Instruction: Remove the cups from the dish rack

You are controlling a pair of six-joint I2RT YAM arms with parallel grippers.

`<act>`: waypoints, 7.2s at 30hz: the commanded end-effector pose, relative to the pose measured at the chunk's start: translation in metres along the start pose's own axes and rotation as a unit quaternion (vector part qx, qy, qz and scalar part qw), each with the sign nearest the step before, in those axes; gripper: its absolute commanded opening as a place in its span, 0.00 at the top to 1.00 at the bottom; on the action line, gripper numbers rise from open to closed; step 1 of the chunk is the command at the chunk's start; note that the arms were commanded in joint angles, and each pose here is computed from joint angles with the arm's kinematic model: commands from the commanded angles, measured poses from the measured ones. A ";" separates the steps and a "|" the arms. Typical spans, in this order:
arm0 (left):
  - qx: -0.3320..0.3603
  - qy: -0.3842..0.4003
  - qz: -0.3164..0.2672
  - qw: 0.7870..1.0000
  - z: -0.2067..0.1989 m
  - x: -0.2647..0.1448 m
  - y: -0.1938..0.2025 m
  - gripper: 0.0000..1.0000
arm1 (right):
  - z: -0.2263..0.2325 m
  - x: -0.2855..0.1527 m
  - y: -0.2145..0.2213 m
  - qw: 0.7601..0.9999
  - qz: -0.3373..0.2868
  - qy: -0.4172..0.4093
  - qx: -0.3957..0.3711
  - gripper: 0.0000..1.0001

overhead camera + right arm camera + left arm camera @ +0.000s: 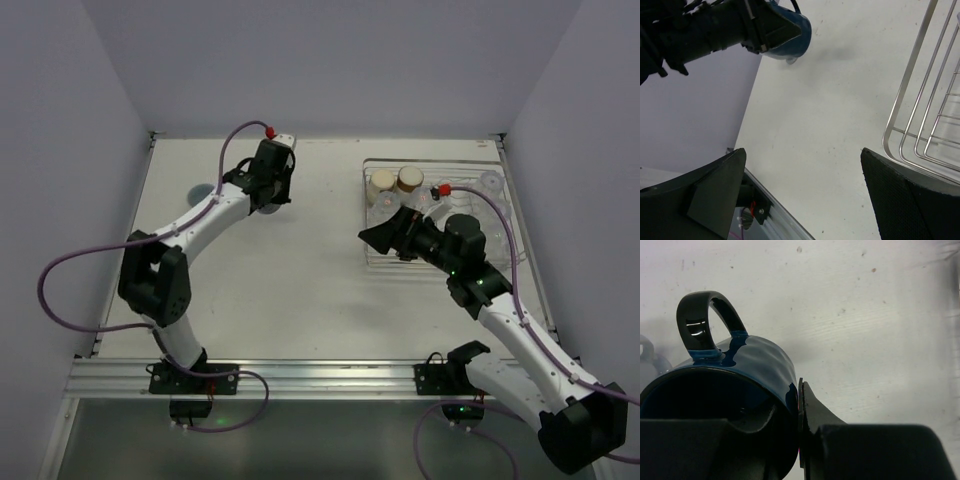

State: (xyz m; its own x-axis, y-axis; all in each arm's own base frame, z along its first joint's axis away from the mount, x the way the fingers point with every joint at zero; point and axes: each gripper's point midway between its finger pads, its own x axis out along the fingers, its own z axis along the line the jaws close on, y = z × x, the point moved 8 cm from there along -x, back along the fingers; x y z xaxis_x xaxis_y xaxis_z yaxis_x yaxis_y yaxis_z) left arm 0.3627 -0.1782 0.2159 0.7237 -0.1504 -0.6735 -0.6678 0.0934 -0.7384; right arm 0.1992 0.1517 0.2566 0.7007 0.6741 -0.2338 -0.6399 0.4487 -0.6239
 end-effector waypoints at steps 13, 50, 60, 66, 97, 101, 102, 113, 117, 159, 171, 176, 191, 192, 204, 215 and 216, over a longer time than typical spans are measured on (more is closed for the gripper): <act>0.015 -0.065 0.057 0.996 0.055 0.080 -0.009 1.00 | -0.001 -0.005 -0.004 0.998 -0.004 0.014 -0.053 0.01; -0.036 0.211 -0.187 0.959 0.004 -0.101 -0.079 0.06 | -0.043 0.034 -0.059 0.948 -0.044 0.283 -0.140 0.20; 0.015 0.342 -0.202 0.918 -0.018 -0.178 0.023 0.00 | -0.073 0.078 -0.067 0.917 0.007 0.365 -0.163 0.30; 0.043 0.282 -0.219 0.933 0.005 -0.186 0.056 0.00 | -0.085 0.100 -0.074 0.904 0.022 0.390 -0.173 0.18; 0.029 0.336 -0.165 0.927 -0.011 -0.159 0.065 0.00 | -0.073 0.100 -0.092 0.905 -0.048 0.375 -0.195 0.78; 0.014 0.371 -0.162 0.914 -0.018 -0.163 0.063 0.00 | -0.045 0.070 -0.094 0.927 -0.098 0.314 -0.181 0.80; 0.008 0.378 -0.162 0.911 -0.020 -0.164 0.063 0.00 | -0.037 0.067 -0.091 0.938 -0.098 0.283 -0.175 0.80; -0.082 0.520 -0.197 0.827 -0.047 -0.161 0.063 0.00 | 0.044 0.020 -0.040 0.993 -0.050 -0.104 -0.031 0.81; -0.095 0.553 -0.197 0.804 -0.054 -0.159 0.062 0.02 | 0.049 0.024 -0.031 0.986 -0.020 -0.163 0.000 0.81; 0.052 0.056 0.043 0.996 -0.037 0.025 -0.003 1.00 | -0.005 0.020 0.005 0.997 -0.015 0.035 -0.068 0.01; 0.123 0.017 0.170 0.978 -0.034 0.089 0.014 1.00 | -0.011 0.010 0.006 0.994 -0.023 0.055 -0.096 0.01; 0.122 0.018 0.189 0.974 -0.029 0.099 0.023 0.84 | -0.012 0.010 0.004 0.992 -0.027 0.065 -0.101 0.01; 0.090 0.030 0.059 0.994 -0.031 0.024 -0.043 0.23 | -0.013 0.006 -0.011 0.984 -0.055 0.120 -0.118 0.08; 0.078 0.039 0.031 0.996 -0.035 0.011 -0.056 0.21 | -0.017 0.009 -0.013 0.982 -0.060 0.134 -0.120 0.13; 0.015 0.324 -0.192 0.926 -0.050 -0.167 -0.034 0.04 | -0.067 0.028 -0.069 0.928 -0.095 0.336 -0.129 0.35; 0.040 0.307 -0.185 0.933 -0.011 -0.179 0.073 0.00 | -0.136 0.059 -0.109 0.887 -0.060 0.440 -0.127 0.11; 0.040 0.302 -0.189 0.933 -0.010 -0.179 0.072 0.00 | -0.138 0.062 -0.111 0.888 -0.056 0.439 -0.127 0.11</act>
State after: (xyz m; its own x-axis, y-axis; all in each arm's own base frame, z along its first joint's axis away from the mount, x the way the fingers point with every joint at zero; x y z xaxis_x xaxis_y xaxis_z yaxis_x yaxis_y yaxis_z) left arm 0.1852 -0.1584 0.2624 0.6222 -0.7042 -0.3421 -0.4629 0.0214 -0.8862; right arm 0.3400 0.0685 0.2003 0.7931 -0.1000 -0.6008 -0.5529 0.2954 -0.7791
